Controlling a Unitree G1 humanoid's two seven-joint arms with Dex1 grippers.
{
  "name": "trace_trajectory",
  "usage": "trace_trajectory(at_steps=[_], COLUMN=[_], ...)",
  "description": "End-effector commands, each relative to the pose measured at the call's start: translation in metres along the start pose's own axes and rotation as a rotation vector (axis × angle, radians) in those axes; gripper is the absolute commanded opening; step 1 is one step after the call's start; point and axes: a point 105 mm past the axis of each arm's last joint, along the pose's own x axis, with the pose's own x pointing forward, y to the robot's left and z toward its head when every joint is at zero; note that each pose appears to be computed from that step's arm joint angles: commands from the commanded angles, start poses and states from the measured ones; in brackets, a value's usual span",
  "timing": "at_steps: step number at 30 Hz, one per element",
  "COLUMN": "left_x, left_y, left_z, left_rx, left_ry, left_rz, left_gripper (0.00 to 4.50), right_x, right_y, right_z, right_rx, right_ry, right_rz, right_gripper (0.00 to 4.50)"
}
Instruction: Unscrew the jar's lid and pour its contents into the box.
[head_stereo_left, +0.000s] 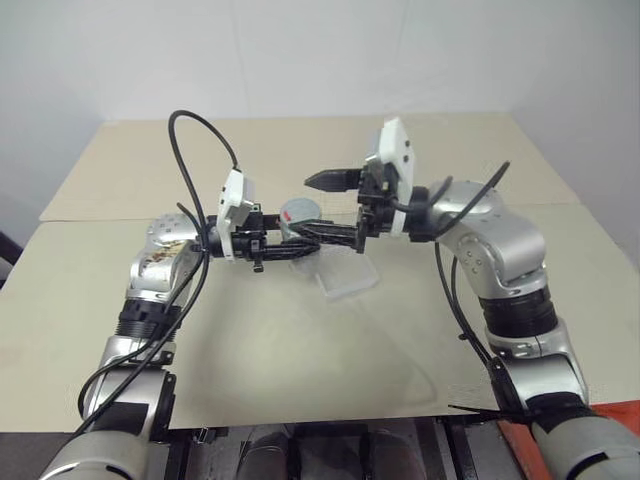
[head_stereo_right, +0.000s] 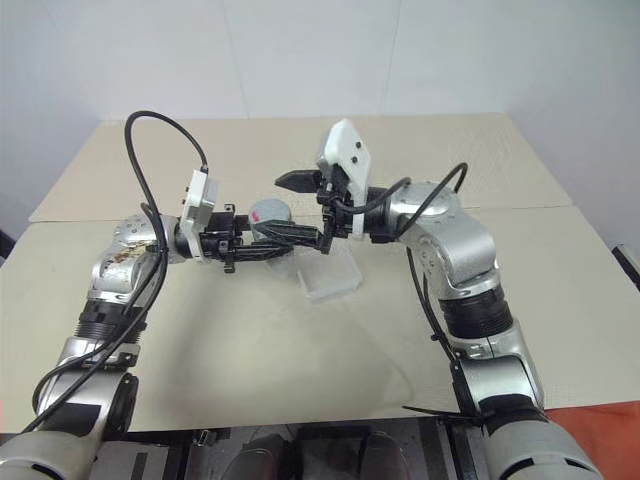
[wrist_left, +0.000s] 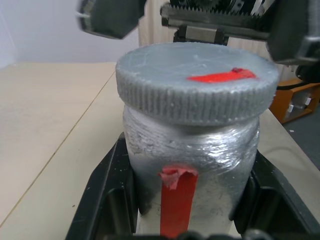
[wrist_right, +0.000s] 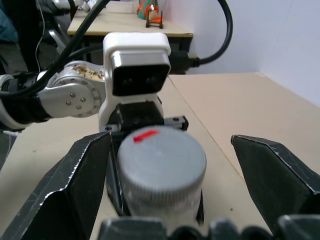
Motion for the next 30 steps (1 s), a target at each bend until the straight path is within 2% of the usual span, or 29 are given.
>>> trace_trajectory(at_steps=[1,17,20,23,24,30], left_x=[0.0006,0.0005,0.0003,-0.0002,-0.0005,-0.001], left_y=[0.0014,0.0012,0.001,0.0007,0.0007,0.0008], left_z=[0.0119,0.0121,0.0121,0.0121,0.0121,0.0121], left_rx=[0.059,0.06,0.06,0.06,0.061,0.061], left_ry=[-0.005,-0.008,-0.007,-0.005,-0.004,-0.002], left_rz=[-0.002,-0.001,-0.002,-0.003,-0.003,-0.004], left_gripper=[1.96,1.96,1.96,1.96,1.96,1.96], right_x=[0.0025,0.0092,0.0094,0.0093,0.0092,0.0083], right_y=[-0.0001,0.0033,0.0028,0.0025,0.0026,0.0002], right_z=[0.0088,0.0054,0.0052,0.0043,0.0039,0.0045], right_rx=[-0.021,-0.013,-0.01,-0.005,-0.002,0.008], right_ry=[-0.001,0.019,0.019,0.023,0.025,0.02], right_rz=[0.001,0.026,0.025,0.025,0.027,0.023], right_gripper=[4.46,4.46,3.86,2.89,2.76,2.76])
